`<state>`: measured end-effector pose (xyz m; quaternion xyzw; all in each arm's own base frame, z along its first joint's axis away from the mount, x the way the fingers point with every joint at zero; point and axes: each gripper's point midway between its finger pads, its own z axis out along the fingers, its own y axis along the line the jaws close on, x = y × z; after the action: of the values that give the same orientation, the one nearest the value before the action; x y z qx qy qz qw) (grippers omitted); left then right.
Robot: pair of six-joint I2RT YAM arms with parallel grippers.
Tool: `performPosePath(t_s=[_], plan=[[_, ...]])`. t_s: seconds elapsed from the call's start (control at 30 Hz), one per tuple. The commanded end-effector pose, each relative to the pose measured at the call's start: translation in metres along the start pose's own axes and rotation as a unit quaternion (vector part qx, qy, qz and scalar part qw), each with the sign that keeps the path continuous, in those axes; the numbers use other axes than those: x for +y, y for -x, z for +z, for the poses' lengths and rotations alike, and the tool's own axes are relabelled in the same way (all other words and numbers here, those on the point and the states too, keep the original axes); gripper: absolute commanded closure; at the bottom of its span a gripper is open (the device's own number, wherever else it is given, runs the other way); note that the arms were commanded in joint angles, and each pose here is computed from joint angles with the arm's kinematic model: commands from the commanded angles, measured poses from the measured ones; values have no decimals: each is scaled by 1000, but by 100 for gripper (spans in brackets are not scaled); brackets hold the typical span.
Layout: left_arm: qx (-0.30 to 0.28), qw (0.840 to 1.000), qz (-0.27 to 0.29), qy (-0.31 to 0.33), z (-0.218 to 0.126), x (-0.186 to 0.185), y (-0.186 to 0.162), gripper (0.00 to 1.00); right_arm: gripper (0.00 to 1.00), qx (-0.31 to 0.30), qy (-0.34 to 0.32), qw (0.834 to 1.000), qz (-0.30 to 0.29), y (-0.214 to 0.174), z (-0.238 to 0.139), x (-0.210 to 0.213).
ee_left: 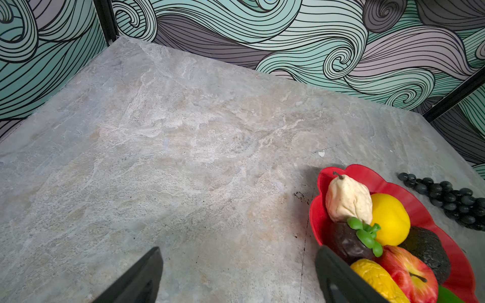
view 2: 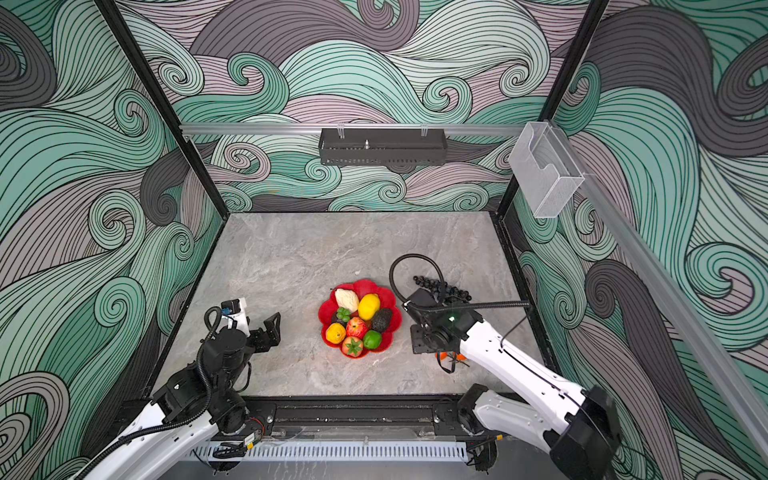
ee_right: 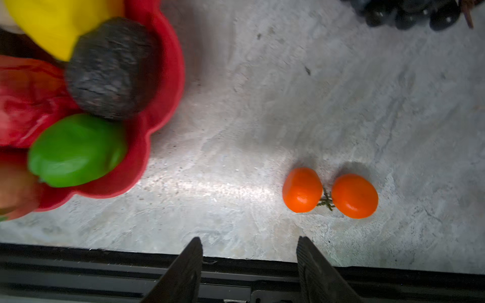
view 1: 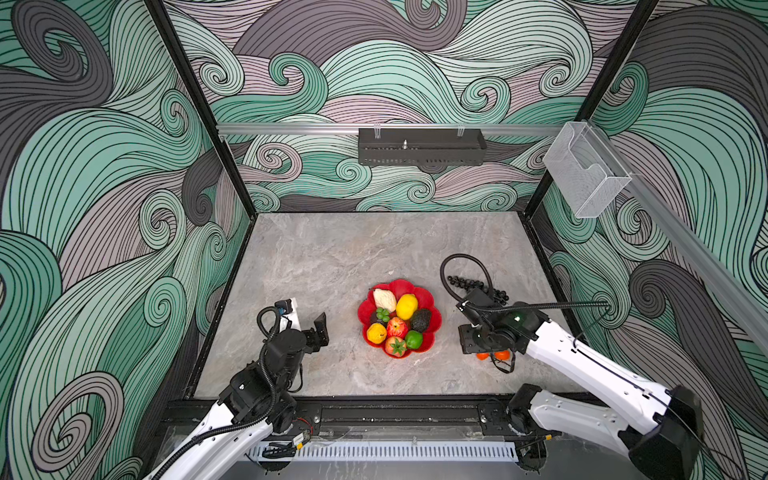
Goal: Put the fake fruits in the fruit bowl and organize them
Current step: 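Move the right gripper over the two orange tomatoes, then lower the right gripper and close it on one orange tomato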
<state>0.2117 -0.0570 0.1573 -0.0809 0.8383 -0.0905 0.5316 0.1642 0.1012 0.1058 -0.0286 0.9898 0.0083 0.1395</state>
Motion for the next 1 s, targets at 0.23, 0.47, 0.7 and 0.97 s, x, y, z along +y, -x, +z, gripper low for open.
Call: performPosePath(t_s=[0.23, 0.47, 0.7, 0.97], plan=[[-2, 1000, 3, 7, 1, 1, 2, 8, 40, -8, -20, 994, 110, -1, 28, -31], [-1, 1000, 3, 8, 2, 1, 1, 8, 46, 17, -25, 992, 122, -6, 49, -32], [0, 1000, 5, 8, 2, 1, 1, 8, 47, 34, -44, 992, 117, -10, 59, -37], [0, 1000, 5, 9, 3, 1, 1, 7, 50, 47, -52, 991, 110, -12, 69, -36]])
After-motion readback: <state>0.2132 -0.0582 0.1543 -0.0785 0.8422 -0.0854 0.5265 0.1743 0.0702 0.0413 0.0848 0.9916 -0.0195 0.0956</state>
